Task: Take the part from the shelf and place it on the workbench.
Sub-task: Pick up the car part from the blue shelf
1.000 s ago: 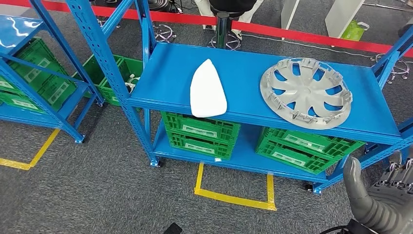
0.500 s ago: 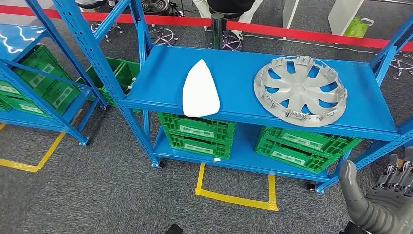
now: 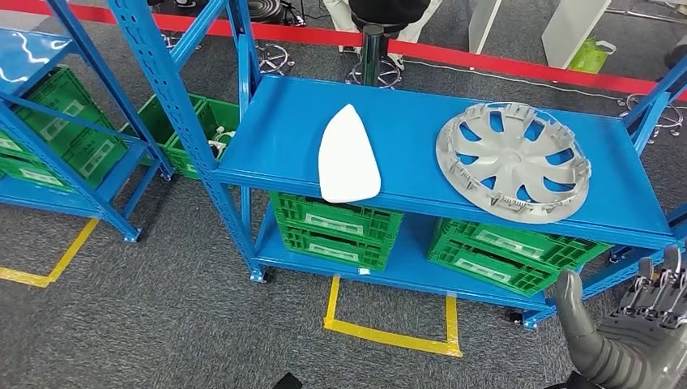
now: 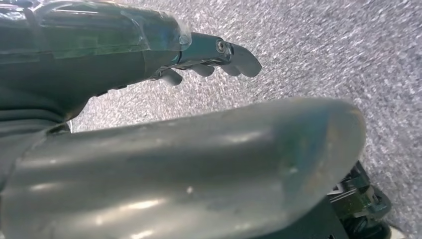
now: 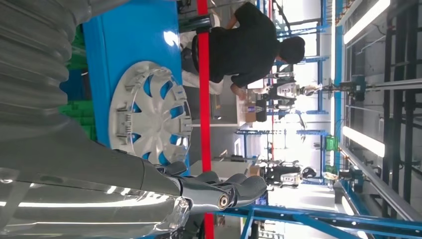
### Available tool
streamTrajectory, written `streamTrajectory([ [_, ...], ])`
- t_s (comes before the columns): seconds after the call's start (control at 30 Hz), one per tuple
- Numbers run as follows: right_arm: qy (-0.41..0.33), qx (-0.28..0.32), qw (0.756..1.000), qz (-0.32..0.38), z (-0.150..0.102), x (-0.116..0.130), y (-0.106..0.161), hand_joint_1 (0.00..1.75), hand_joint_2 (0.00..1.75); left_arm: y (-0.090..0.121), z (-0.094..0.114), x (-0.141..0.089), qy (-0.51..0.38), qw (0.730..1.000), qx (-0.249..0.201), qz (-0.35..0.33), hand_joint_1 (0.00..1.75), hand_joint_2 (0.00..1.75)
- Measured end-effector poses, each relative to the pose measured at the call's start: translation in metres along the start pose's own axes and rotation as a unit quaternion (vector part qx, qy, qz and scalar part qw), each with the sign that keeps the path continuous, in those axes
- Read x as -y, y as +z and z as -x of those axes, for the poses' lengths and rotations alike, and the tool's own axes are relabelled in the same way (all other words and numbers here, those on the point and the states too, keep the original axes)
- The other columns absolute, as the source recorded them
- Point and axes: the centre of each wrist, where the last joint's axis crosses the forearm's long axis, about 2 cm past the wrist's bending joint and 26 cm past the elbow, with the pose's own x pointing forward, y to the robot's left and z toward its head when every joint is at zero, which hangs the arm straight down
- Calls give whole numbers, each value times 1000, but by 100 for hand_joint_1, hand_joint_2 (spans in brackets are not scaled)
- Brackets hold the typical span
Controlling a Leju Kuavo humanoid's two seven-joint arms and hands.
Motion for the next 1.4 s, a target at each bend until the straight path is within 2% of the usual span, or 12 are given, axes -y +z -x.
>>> streamTrajectory([
  [0.33,-3,2,1000,-5,-3,-2,2,0,175,0,-6,-1,-3,1000,-4,2,0,0],
  [0.67,-4,-14,1000,-9,-1,-3,5,0,175,1,6,3,-7,1000,-24,8,0,0],
  [0.87,-1,-10,1000,-10,-1,-3,3,0,175,0,4,1,-7,999,-48,6,0,0],
  [1.27,12,-43,999,-16,3,0,7,0,175,1,4,4,-3,999,-54,-1,0,0],
  [1.4,9,-41,999,-18,2,0,5,0,0,1,2,2,-2,999,-54,-5,0,0],
])
